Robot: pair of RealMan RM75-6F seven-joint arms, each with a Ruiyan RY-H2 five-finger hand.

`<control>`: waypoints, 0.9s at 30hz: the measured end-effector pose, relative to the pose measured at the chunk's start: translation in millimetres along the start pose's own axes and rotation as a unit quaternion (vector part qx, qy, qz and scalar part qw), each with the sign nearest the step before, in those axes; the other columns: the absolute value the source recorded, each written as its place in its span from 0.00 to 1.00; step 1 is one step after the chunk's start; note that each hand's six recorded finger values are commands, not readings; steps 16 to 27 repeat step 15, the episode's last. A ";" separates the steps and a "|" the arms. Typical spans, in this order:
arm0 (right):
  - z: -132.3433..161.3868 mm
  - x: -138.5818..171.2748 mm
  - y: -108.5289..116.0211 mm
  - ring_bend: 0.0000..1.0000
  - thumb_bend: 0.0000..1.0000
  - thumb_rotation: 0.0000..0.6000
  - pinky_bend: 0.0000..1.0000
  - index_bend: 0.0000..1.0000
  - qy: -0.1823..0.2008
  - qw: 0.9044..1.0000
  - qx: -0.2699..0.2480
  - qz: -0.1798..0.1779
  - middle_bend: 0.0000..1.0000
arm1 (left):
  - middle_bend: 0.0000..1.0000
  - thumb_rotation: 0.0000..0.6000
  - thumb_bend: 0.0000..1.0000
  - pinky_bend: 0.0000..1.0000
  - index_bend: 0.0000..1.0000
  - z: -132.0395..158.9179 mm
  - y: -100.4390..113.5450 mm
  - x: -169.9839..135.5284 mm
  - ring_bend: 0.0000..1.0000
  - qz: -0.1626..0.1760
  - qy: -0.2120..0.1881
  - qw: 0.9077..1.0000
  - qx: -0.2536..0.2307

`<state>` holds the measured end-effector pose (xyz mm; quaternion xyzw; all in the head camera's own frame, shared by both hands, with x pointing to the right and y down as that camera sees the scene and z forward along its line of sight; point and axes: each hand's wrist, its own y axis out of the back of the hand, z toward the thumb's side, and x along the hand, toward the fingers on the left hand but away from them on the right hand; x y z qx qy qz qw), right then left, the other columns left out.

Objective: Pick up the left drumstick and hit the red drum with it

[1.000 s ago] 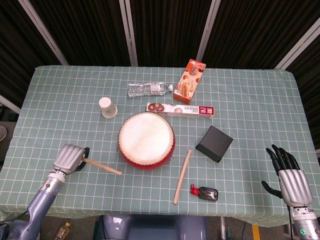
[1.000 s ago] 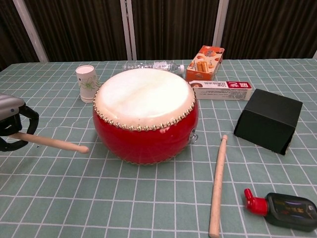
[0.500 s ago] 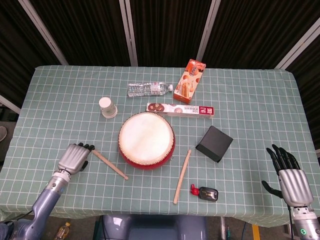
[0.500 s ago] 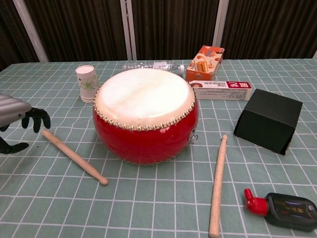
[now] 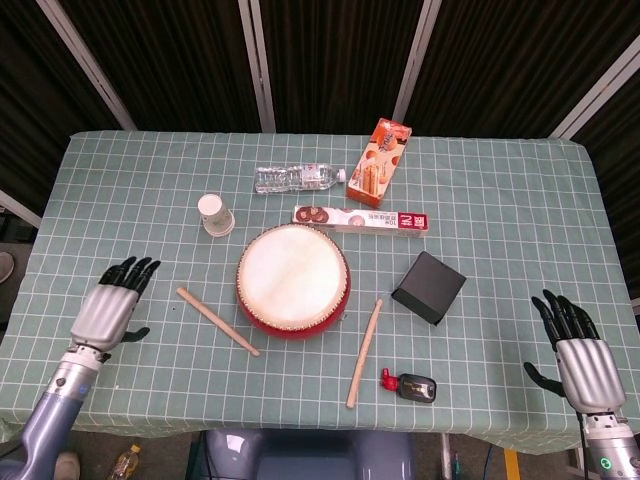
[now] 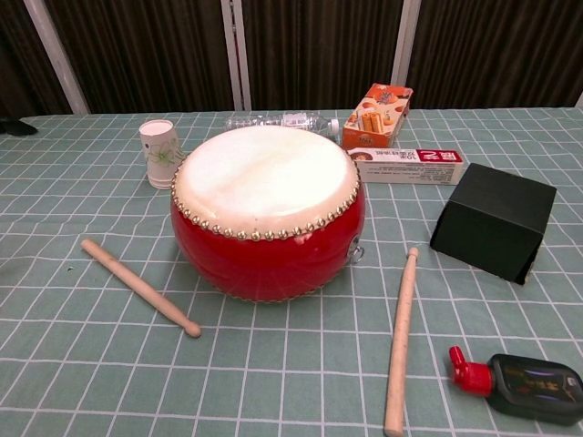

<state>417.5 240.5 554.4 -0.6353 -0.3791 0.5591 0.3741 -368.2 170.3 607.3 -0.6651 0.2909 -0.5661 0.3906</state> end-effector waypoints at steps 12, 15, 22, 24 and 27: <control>3.2 -0.5 -0.6 0.00 0.25 1.00 0.12 0.00 0.007 1.000 0.011 -0.010 0.00 | 0.00 1.00 0.00 0.00 0.00 -72.2 21.5 -88.7 0.00 0.074 0.051 0.994 -0.064; 4.7 -1.0 -1.5 0.00 0.25 1.00 0.12 0.00 0.010 1.000 0.013 -0.009 0.00 | 0.00 1.00 0.00 0.00 0.00 -82.9 17.8 -102.1 0.00 0.069 0.060 0.993 -0.069; 4.7 -1.0 -1.5 0.00 0.25 1.00 0.12 0.00 0.010 1.000 0.013 -0.009 0.00 | 0.00 1.00 0.00 0.00 0.00 -82.9 17.8 -102.1 0.00 0.069 0.060 0.993 -0.069; 4.7 -1.0 -1.5 0.00 0.25 1.00 0.12 0.00 0.010 1.000 0.013 -0.009 0.00 | 0.00 1.00 0.00 0.00 0.00 -82.9 17.8 -102.1 0.00 0.069 0.060 0.993 -0.069; 4.7 -1.0 -1.5 0.00 0.25 1.00 0.12 0.00 0.010 1.000 0.013 -0.009 0.00 | 0.00 1.00 0.00 0.00 0.00 -82.9 17.8 -102.1 0.00 0.069 0.060 0.993 -0.069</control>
